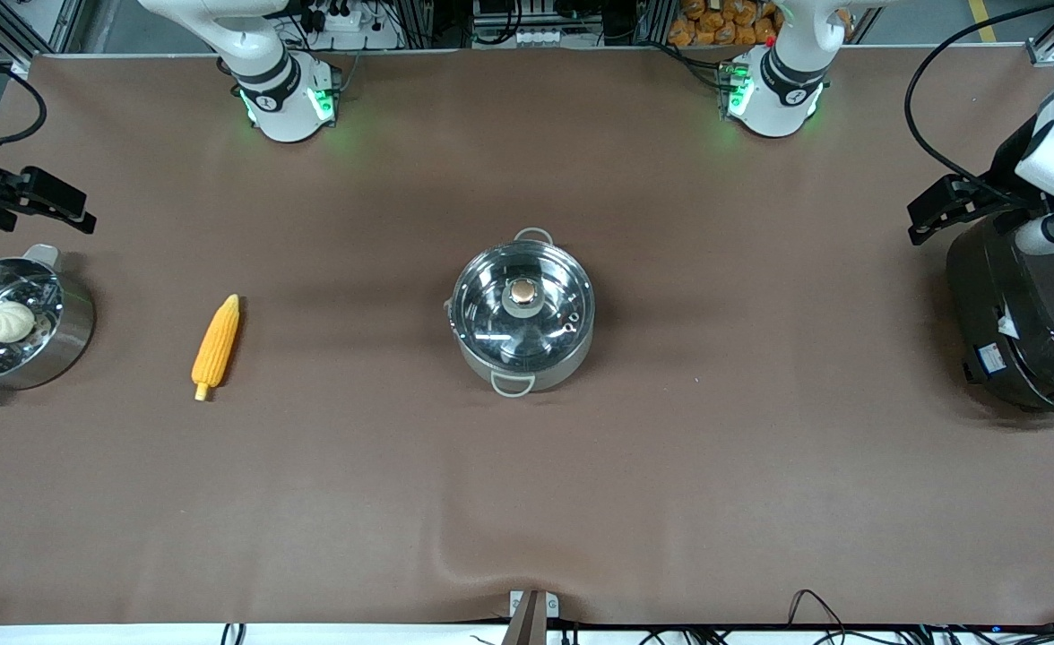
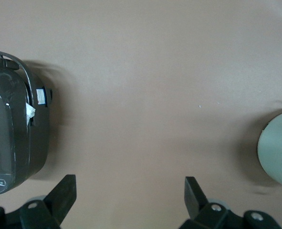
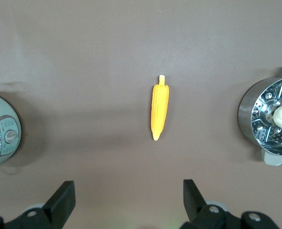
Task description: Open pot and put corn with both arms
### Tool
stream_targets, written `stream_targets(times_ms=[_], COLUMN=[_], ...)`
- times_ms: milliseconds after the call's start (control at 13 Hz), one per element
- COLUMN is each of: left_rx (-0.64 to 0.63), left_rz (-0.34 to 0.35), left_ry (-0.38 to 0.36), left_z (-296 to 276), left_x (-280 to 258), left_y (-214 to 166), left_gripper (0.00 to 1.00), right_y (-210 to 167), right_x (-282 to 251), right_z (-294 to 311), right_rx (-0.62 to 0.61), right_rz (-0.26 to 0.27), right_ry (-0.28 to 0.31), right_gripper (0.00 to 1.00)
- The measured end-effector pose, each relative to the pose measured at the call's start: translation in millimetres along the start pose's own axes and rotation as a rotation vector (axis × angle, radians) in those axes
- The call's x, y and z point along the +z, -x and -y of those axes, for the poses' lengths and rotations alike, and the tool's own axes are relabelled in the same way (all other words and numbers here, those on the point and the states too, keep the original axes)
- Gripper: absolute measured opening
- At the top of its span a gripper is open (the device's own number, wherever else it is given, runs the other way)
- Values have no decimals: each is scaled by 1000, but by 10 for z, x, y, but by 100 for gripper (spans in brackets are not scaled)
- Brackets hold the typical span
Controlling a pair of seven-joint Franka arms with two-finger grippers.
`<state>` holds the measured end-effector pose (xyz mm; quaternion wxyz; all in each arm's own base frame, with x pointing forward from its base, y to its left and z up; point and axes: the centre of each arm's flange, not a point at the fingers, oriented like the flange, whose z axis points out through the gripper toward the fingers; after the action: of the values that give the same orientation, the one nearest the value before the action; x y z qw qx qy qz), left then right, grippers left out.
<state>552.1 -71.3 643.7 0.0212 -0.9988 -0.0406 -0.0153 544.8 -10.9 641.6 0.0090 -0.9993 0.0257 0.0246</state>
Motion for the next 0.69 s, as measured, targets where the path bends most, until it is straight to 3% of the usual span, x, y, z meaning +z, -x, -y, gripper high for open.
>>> stream_targets(times_ms=[538,692], left_rx=[6,33], left_rz=[19,26], left_ry=[-4,-4], left_z=[-30,-272], left_x=[16,50], left_y=[27,70], left_gripper=[100,100], right_y=[0,0], right_x=[0,1], right_z=[4,7], right_rx=[-1,-1], right_rz=[0,0], right_ry=[0,0], right_gripper=[100,100])
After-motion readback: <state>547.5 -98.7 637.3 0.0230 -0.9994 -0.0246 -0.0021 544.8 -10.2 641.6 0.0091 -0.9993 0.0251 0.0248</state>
